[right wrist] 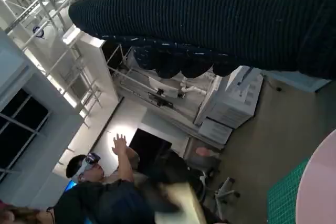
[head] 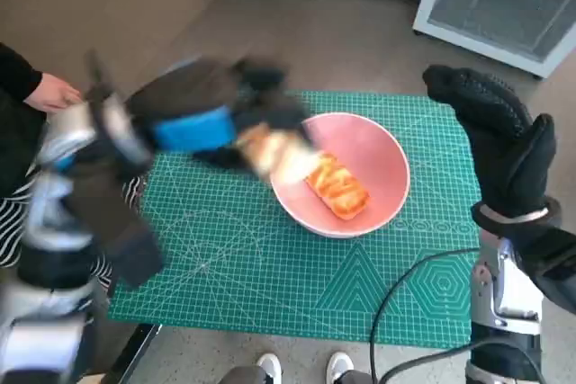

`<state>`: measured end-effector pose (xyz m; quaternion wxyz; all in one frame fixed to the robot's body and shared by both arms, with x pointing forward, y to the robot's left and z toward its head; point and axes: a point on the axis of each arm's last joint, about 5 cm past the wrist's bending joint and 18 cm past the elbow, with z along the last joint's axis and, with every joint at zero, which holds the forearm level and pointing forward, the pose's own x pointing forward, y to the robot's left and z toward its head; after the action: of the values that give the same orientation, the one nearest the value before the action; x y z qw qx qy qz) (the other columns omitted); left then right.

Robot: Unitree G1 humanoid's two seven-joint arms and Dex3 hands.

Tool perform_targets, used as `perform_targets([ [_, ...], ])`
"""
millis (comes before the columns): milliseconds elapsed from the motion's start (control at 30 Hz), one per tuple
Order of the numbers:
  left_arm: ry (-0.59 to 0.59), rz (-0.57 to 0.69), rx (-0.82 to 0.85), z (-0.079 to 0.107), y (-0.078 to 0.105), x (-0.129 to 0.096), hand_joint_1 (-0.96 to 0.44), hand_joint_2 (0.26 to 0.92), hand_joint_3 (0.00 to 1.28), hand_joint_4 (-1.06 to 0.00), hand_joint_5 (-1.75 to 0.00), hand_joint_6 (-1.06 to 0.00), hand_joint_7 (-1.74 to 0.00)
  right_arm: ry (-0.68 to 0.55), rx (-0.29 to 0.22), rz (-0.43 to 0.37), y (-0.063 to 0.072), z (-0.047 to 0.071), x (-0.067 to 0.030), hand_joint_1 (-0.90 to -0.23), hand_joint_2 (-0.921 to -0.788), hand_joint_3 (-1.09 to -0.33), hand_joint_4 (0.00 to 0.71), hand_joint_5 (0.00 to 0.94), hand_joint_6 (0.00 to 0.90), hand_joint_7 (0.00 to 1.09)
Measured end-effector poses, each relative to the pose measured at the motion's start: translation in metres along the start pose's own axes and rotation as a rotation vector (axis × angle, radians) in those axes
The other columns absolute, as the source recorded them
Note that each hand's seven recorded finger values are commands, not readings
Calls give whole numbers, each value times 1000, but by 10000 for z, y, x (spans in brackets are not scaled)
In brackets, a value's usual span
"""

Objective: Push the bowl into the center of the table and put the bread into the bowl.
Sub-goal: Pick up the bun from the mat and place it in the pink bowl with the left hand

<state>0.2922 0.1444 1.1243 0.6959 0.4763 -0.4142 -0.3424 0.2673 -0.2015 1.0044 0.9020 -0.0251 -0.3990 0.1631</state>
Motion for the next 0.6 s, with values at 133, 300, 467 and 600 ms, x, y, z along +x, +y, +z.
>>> perform_targets([
  [133, -5, -23, -16, -27, -52, 247, 1, 920, 87, -629, -1176, -642, -1207, 0, -6, 2, 4, -1, -6, -694, -921, -665, 136, 1, 59, 446],
  [300, 5, -87, -13, -78, -165, 468, 1, 917, 97, -617, -1239, -646, -1157, 11, -13, -2, 0, -8, -41, -689, -921, -665, 137, 1, 60, 446],
  [467, 20, -132, -1, -133, -277, 611, 1, 895, 111, -658, -1302, -681, -1019, 14, -18, -10, -8, -3, -58, -687, -921, -670, 136, 0, 60, 445],
  [600, 44, -170, 1, -156, -367, 724, 1, 884, 120, -693, -1281, -679, -1007, 13, -25, -19, -26, 9, -64, -687, -921, -672, 134, 0, 60, 444],
])
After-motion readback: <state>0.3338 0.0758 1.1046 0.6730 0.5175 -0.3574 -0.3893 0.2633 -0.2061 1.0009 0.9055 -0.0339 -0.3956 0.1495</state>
